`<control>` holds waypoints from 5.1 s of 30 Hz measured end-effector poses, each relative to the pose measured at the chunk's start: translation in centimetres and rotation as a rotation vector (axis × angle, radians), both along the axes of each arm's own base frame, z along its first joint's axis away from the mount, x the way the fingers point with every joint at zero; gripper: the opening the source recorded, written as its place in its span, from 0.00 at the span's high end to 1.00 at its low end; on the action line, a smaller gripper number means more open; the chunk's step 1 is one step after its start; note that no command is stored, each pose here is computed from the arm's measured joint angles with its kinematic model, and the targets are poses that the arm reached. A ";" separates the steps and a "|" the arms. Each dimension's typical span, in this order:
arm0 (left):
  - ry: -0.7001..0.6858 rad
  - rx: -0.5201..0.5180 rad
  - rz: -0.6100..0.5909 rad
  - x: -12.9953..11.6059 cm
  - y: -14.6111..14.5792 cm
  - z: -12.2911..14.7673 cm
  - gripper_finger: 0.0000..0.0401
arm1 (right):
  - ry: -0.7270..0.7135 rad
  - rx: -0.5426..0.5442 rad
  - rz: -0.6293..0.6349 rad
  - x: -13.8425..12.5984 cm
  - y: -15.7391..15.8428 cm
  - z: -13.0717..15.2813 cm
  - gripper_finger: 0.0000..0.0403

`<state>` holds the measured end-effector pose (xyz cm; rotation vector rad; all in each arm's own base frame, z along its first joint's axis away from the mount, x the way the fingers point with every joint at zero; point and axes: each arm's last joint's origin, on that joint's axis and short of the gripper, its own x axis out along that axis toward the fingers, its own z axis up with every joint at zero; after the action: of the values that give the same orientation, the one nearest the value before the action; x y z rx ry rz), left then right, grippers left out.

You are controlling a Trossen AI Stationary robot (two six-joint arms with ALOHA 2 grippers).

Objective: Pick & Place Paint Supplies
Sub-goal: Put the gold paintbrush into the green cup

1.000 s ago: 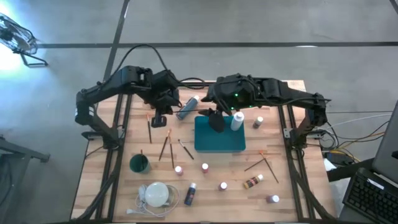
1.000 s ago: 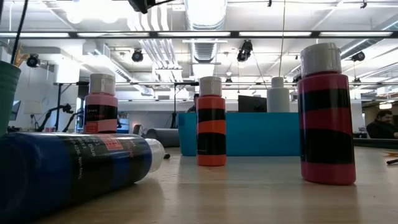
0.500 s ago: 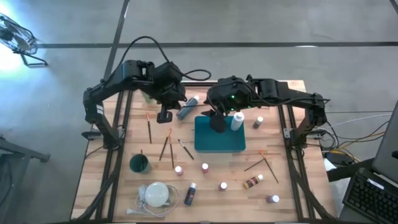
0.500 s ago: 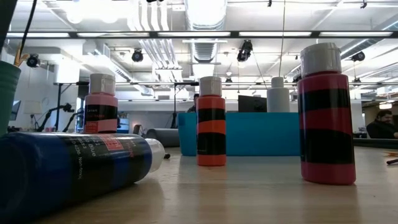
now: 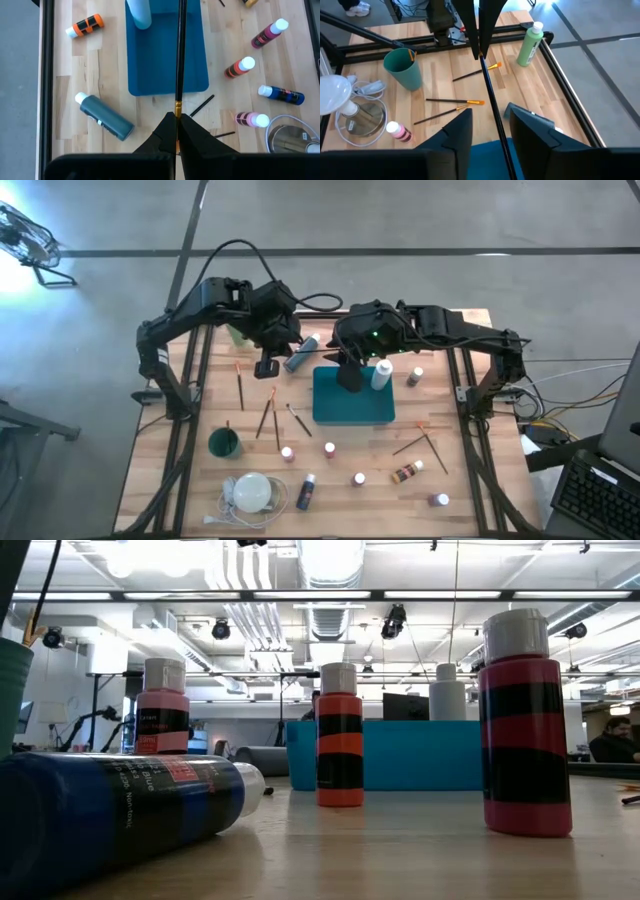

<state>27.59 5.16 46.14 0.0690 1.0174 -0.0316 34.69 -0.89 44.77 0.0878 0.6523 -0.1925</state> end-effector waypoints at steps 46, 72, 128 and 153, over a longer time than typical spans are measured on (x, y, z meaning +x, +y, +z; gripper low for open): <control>-0.781 0.023 0.124 -1.9 -0.2 2.7 0.62 | -0.422 -0.242 -0.263 -15.3 8.0 9.2 0.98; -1.894 -0.363 -0.335 -0.3 -2.1 1.7 0.62 | -0.737 -0.416 -0.101 -5.9 9.9 10.0 0.98; -1.895 -0.257 -0.328 -0.5 -2.1 3.1 0.97 | -0.693 -0.316 -0.102 -2.7 7.6 8.0 0.98; -1.311 -0.144 -0.045 -8.4 -3.0 3.1 0.97 | -0.442 -0.029 -0.203 -11.5 5.6 9.1 0.53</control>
<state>19.24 2.18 49.23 -0.0261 -0.2983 -0.0857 23.17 4.66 53.87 0.1634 0.1986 -0.3663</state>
